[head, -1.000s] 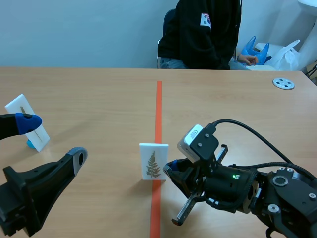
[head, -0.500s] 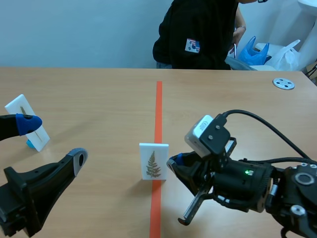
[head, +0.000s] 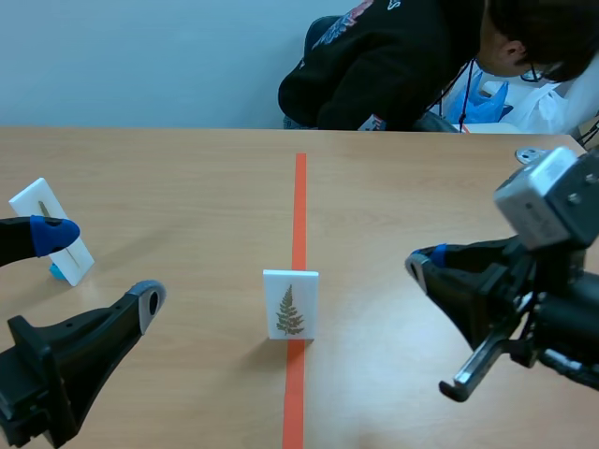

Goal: Sort the leaf by its shape. The table is split by an orange tape line. A compound leaf with several leaflets goes to the left side, a simple leaf with one blade goes to the right side. Return to the home posture when a red brick is placed on the table.

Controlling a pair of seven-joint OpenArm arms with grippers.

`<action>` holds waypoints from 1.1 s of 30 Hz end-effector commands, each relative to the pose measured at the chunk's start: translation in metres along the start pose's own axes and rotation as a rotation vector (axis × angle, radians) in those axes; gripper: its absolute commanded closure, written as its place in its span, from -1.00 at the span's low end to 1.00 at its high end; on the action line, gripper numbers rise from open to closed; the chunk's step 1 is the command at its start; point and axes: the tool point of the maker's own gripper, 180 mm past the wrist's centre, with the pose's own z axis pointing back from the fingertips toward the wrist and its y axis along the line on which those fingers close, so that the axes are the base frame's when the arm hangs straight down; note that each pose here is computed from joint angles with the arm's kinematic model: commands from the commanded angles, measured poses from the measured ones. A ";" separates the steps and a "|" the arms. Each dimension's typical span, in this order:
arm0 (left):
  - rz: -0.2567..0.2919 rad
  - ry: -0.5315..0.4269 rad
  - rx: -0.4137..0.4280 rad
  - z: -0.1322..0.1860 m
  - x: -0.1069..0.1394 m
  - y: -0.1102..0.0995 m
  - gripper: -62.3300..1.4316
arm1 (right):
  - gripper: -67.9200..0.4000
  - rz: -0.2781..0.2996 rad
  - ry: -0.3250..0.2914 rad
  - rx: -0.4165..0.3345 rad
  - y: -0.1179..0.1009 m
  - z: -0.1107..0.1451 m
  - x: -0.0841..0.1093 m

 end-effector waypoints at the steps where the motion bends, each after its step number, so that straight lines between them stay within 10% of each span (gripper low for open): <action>1: 0.004 -0.027 -0.004 -0.002 0.007 -0.002 -1.00 | 0.96 -0.001 -0.019 -0.017 -0.007 0.005 0.008; 17: 0.004 -0.026 -0.004 -0.002 0.007 -0.002 -1.00 | 0.96 -0.123 0.049 -0.500 -0.123 0.089 0.007; 33: 0.004 -0.026 -0.004 -0.002 0.007 -0.002 -1.00 | 0.96 -0.135 0.087 -0.514 -0.125 0.092 0.000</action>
